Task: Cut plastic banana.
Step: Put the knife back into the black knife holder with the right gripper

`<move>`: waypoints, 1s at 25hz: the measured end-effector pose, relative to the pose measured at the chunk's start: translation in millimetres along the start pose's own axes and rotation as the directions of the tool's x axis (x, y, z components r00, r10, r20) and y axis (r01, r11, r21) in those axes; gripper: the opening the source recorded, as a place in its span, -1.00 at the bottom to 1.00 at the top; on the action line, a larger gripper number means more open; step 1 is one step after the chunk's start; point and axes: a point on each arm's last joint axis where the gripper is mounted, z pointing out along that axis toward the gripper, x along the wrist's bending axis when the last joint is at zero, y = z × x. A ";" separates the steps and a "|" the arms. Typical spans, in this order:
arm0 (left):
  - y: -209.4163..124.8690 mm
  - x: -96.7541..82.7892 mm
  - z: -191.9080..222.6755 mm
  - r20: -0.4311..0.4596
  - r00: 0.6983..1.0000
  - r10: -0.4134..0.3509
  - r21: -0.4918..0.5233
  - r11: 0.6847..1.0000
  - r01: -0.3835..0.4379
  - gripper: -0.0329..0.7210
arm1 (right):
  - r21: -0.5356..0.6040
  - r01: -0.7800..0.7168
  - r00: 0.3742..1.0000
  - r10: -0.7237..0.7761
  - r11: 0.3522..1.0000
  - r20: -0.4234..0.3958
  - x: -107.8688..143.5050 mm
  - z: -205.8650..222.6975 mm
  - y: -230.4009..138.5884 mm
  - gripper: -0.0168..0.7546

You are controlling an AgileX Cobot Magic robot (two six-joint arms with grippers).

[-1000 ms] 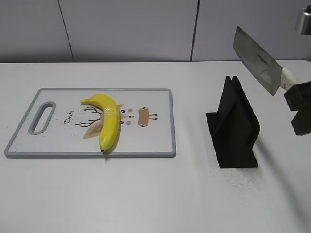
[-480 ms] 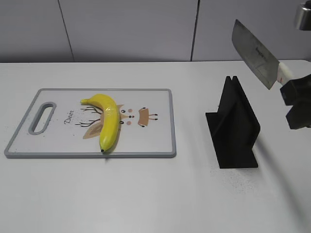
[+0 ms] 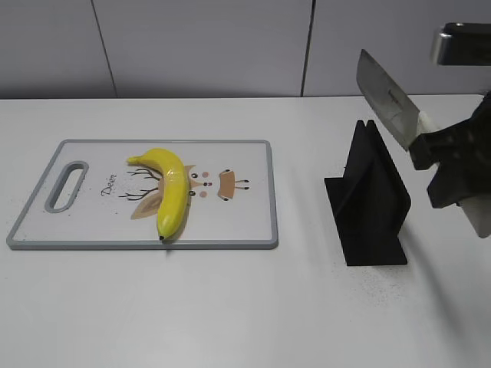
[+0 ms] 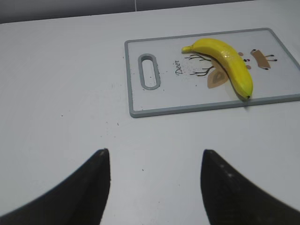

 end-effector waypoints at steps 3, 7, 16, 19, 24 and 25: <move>-1.0 -0.3 -1.9 -0.002 1.000 0.001 -0.015 1.000 -0.002 0.61 | 0.006 -0.023 1.000 0.023 1.000 0.003 1.5 9.3 4.0 -0.54; -1.5 -0.3 -2.5 -0.003 1.000 0.002 -0.019 1.000 -0.003 0.61 | 0.023 -0.048 0.999 0.047 0.999 0.018 2.0 19.2 6.9 -0.54; -1.5 -0.2 -2.5 -0.004 1.000 0.003 -0.018 1.000 -0.003 0.61 | 0.020 -0.082 0.996 0.081 0.996 0.029 -3.1 36.1 -1.3 -0.54; -1.5 -0.2 -2.5 -0.004 1.000 0.003 -0.018 1.000 -0.003 0.61 | 0.018 -0.083 0.996 0.083 0.996 0.029 -5.3 42.6 -5.9 -0.54; -1.5 -0.2 -2.5 -0.004 1.000 0.003 -0.018 1.000 -0.003 0.61 | -0.009 -0.078 0.997 0.078 0.997 0.021 -5.6 47.9 -4.9 -0.54; -1.5 -0.2 -2.5 -0.004 1.000 0.003 -0.018 1.000 -0.003 0.61 | -0.008 -0.078 0.997 0.078 0.997 0.022 -5.3 50.3 -4.1 -0.54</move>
